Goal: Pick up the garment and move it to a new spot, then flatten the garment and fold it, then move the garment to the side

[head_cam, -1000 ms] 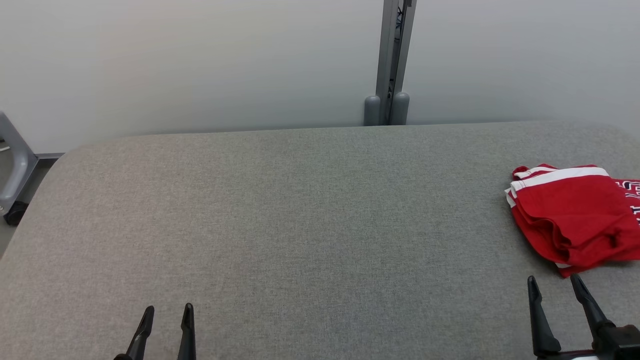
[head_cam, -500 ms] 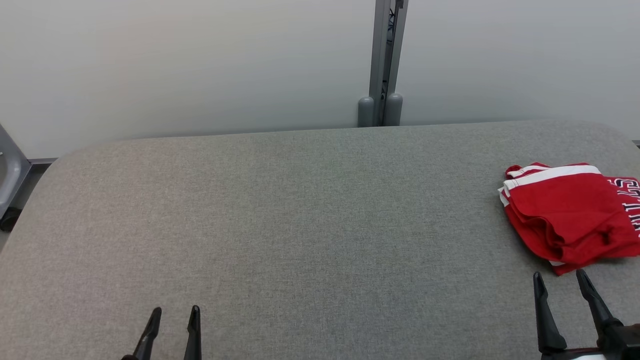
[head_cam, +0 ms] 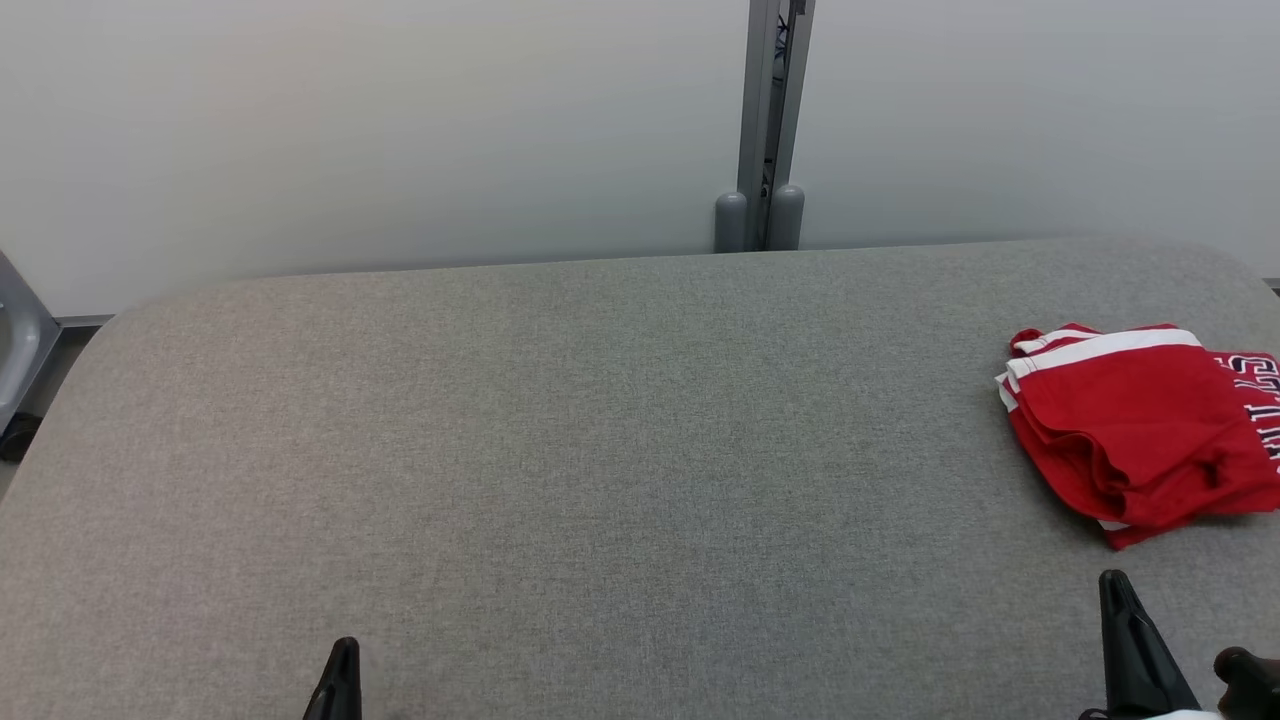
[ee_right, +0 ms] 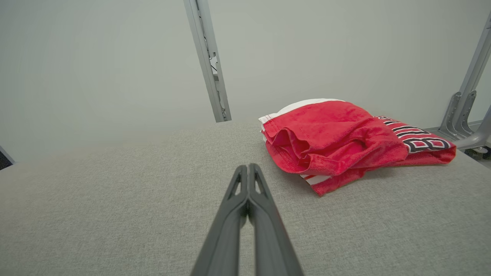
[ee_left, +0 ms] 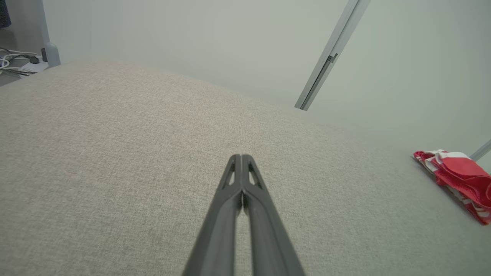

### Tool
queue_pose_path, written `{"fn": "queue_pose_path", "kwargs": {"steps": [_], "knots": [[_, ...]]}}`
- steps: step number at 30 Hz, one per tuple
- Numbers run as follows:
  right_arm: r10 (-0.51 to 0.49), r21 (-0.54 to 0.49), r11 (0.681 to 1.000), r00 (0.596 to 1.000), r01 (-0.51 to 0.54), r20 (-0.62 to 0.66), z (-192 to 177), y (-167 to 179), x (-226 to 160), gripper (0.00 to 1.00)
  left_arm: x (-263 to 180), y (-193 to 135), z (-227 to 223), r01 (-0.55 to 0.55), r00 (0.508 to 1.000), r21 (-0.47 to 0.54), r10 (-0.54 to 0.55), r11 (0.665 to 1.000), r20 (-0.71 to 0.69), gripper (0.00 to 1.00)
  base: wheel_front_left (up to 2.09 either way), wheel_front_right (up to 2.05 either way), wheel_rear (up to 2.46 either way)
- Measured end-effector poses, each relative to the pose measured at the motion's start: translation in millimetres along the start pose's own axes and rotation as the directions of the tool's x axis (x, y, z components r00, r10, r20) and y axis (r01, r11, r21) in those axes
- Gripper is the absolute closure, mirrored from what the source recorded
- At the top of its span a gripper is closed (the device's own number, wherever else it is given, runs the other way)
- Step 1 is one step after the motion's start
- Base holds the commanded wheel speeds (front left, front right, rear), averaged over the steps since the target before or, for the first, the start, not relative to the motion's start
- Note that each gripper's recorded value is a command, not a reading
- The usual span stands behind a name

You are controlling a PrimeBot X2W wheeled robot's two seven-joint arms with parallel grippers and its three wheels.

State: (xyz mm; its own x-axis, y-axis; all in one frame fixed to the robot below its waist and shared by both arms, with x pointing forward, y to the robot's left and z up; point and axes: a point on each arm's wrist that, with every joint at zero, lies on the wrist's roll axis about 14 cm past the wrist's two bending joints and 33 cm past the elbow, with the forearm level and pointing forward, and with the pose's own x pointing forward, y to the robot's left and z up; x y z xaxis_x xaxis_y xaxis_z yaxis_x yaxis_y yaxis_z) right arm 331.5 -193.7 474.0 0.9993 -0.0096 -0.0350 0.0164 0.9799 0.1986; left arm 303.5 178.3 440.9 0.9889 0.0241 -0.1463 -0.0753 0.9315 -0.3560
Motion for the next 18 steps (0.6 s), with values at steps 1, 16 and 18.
{"fn": "queue_pose_path", "kwargs": {"steps": [1,16,18], "knots": [[-0.004,0.020,1.000,1.000,0.004,-0.002,0,-1,0,1.00,1,1,1,-0.004,1.000,-0.018,0.004,1.000,0.000,1.00,0.00,0.00,0.00],[-0.041,0.286,0.957,0.999,0.042,-0.010,4,-5,11,1.00,16,5,11,-0.028,1.000,-0.252,0.028,0.967,-0.001,1.00,0.00,0.00,0.00],[-0.045,0.318,0.947,0.999,0.046,-0.010,4,-6,12,1.00,18,6,12,-0.030,1.000,-0.279,0.030,0.960,-0.003,1.00,0.00,0.00,0.00]]}}
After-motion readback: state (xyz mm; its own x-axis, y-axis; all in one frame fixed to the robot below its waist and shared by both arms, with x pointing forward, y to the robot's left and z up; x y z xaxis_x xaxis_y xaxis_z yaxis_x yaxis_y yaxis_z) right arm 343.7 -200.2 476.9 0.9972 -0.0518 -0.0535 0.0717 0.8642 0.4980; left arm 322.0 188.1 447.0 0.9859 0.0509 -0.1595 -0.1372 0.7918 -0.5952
